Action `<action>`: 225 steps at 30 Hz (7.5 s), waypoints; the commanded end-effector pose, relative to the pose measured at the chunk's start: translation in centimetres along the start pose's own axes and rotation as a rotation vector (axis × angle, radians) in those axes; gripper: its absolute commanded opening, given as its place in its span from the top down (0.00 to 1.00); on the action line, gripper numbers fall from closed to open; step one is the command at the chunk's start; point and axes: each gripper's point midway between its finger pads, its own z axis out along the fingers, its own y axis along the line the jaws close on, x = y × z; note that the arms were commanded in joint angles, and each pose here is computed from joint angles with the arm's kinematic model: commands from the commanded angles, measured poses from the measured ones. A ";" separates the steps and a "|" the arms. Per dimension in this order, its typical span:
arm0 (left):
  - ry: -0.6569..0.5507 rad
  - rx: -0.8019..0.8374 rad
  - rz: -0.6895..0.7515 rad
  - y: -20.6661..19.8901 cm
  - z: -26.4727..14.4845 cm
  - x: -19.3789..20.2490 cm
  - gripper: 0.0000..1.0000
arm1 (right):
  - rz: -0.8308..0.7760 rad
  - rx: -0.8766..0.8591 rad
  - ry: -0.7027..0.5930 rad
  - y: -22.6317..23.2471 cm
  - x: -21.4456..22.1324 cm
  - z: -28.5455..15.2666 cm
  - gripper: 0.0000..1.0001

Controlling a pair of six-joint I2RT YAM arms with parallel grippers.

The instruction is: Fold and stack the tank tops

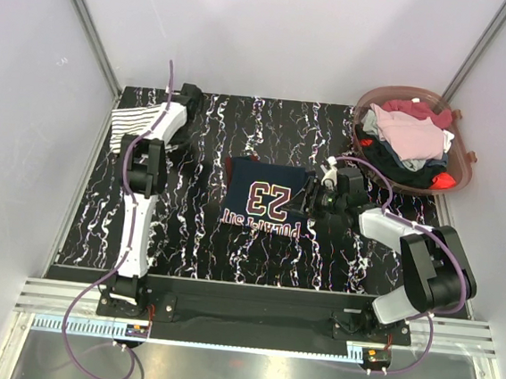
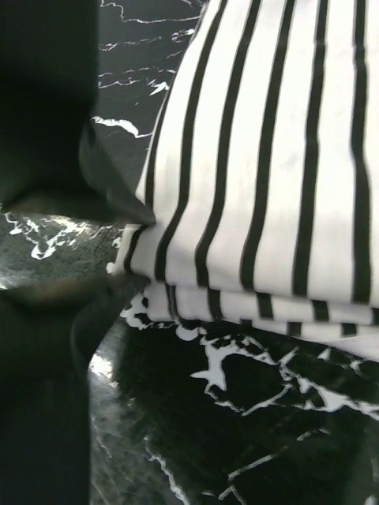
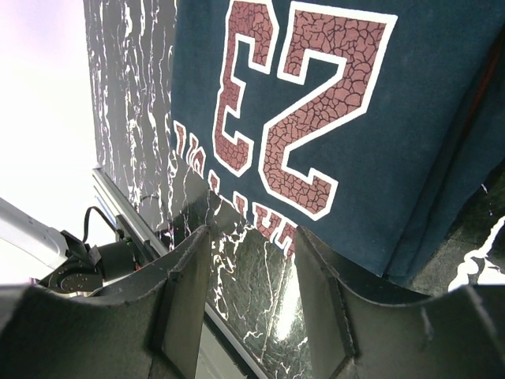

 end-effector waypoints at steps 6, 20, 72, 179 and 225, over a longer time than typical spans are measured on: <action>-0.017 0.106 -0.064 1.5 -5.0 1.1 0.91 | -0.046 -0.017 -0.032 1.4 -1.1 -0.5 0.48; -0.050 0.497 -0.277 0.1 -13.6 17.1 0.90 | -0.087 -0.061 0.083 9.0 -1.2 5.8 0.46; -0.035 0.492 -0.956 13.9 -8.6 15.8 0.34 | -0.037 0.326 0.122 7.9 1.3 23.5 0.85; -0.207 1.030 -0.264 -8.3 -28.4 10.8 1.00 | -0.229 0.398 0.005 8.9 -4.5 4.8 1.00; -0.067 1.028 -0.170 -14.6 -21.7 13.9 0.34 | -0.064 0.528 -0.221 -3.2 -7.7 -3.8 0.13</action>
